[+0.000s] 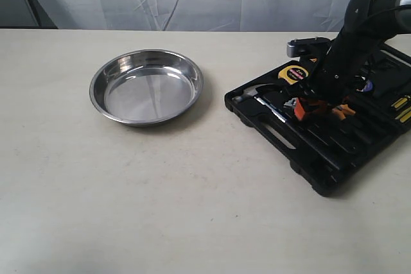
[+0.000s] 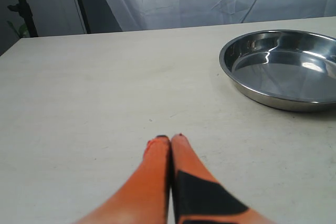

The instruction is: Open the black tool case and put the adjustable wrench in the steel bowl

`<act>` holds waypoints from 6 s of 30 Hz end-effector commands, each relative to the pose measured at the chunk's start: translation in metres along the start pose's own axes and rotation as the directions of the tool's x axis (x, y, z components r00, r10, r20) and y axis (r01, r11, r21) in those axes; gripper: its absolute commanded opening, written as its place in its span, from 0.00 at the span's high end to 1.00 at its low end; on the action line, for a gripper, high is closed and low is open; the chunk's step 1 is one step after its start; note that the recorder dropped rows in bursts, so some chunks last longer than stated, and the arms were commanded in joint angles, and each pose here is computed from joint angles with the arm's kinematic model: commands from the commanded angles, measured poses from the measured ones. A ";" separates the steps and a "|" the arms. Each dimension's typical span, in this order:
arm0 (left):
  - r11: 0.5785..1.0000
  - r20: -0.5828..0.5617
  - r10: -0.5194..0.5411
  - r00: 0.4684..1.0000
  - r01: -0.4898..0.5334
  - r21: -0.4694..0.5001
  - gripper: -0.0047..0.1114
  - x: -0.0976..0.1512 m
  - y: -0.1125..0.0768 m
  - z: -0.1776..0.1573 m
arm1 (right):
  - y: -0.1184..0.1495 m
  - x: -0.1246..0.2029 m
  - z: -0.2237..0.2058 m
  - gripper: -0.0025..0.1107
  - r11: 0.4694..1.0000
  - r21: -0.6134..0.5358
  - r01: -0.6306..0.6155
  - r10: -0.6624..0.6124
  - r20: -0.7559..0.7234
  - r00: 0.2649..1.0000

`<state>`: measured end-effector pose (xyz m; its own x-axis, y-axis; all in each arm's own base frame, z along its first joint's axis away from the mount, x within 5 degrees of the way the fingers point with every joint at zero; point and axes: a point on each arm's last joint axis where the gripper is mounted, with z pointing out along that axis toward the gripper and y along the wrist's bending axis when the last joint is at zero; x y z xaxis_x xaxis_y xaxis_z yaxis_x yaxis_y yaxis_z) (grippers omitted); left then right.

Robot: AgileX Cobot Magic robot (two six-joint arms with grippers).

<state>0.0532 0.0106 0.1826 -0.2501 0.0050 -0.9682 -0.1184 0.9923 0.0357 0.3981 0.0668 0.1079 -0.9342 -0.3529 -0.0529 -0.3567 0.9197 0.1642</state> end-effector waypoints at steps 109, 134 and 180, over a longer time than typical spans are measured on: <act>1.000 0.015 0.002 1.000 -0.002 0.004 0.96 -0.001 0.000 0.000 | 0.168 -0.156 0.006 0.58 0.744 -0.668 0.016 0.292 0.347 0.891; 1.000 0.013 0.002 1.000 -0.002 0.003 0.96 -0.001 0.000 0.000 | 0.109 0.012 -0.193 0.99 0.984 0.014 0.179 -0.159 0.531 0.833; 1.000 0.013 0.002 1.000 -0.002 0.003 0.96 -0.001 0.000 0.000 | 0.091 0.338 -0.075 0.99 0.984 0.099 -0.149 -0.046 0.945 0.324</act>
<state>0.0532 0.0106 0.1826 -0.2501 0.0050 -0.9682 -0.1184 0.9923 0.0357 0.0500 0.0191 0.1792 -0.3134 0.0051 -0.9496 -0.2200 0.9724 0.0778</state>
